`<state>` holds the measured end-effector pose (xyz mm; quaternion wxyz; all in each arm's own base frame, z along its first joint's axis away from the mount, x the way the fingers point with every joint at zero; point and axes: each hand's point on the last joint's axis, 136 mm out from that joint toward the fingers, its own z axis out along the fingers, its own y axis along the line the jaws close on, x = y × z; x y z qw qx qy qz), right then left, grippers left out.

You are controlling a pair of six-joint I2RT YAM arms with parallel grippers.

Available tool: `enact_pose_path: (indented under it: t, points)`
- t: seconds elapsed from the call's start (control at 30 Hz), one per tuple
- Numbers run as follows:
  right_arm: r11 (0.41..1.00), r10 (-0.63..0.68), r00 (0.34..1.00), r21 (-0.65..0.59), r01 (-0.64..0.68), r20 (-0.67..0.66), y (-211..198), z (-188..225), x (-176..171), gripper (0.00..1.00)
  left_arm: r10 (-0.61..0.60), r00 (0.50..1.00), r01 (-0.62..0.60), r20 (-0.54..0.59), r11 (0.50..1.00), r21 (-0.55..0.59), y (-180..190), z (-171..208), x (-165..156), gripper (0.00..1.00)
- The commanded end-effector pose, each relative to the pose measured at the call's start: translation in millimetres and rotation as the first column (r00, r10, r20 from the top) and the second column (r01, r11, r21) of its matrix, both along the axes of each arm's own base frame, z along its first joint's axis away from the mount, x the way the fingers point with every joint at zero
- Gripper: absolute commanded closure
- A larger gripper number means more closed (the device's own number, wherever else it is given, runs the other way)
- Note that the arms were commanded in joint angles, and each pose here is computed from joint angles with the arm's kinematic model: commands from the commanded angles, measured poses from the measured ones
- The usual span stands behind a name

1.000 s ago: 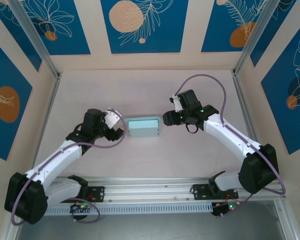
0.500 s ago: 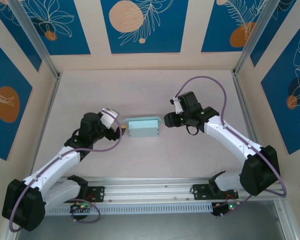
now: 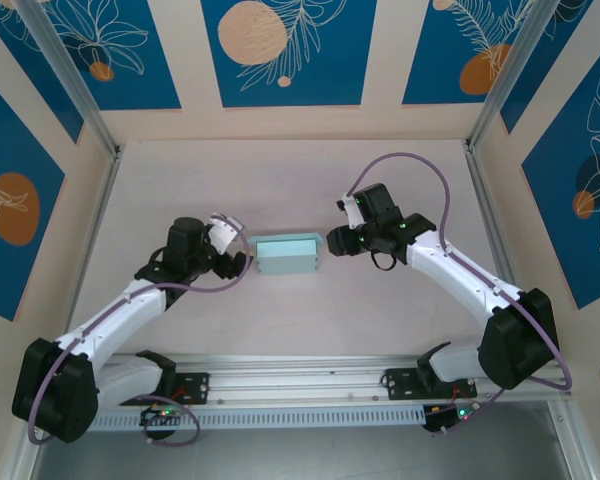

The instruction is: Fold the paper box

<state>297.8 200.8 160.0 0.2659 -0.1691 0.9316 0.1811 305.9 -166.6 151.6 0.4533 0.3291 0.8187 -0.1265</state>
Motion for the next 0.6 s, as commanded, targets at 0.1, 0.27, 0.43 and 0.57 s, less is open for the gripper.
enact_pose_path:
  t: [0.1,0.27,0.43,0.57]
  points:
    - [0.998,0.061,0.998,-0.009,-0.06,0.021,9,1,-2,0.53,-0.046,0.999,0.046,-0.007,0.999,0.018,-6,3,11,0.27]
    - [0.997,0.079,0.997,-0.023,-0.078,0.009,16,-5,4,0.57,-0.05,0.999,0.05,-0.015,0.999,0.021,-10,1,17,0.33]
    - [0.994,0.1,0.995,-0.033,-0.099,0.008,24,-11,8,0.6,-0.049,0.998,0.05,-0.043,0.998,0.036,-10,-6,19,0.37]
    - [0.994,0.103,0.995,-0.039,-0.102,0.018,26,-11,13,0.59,-0.044,0.998,0.046,-0.054,0.998,0.035,-10,-10,21,0.41]
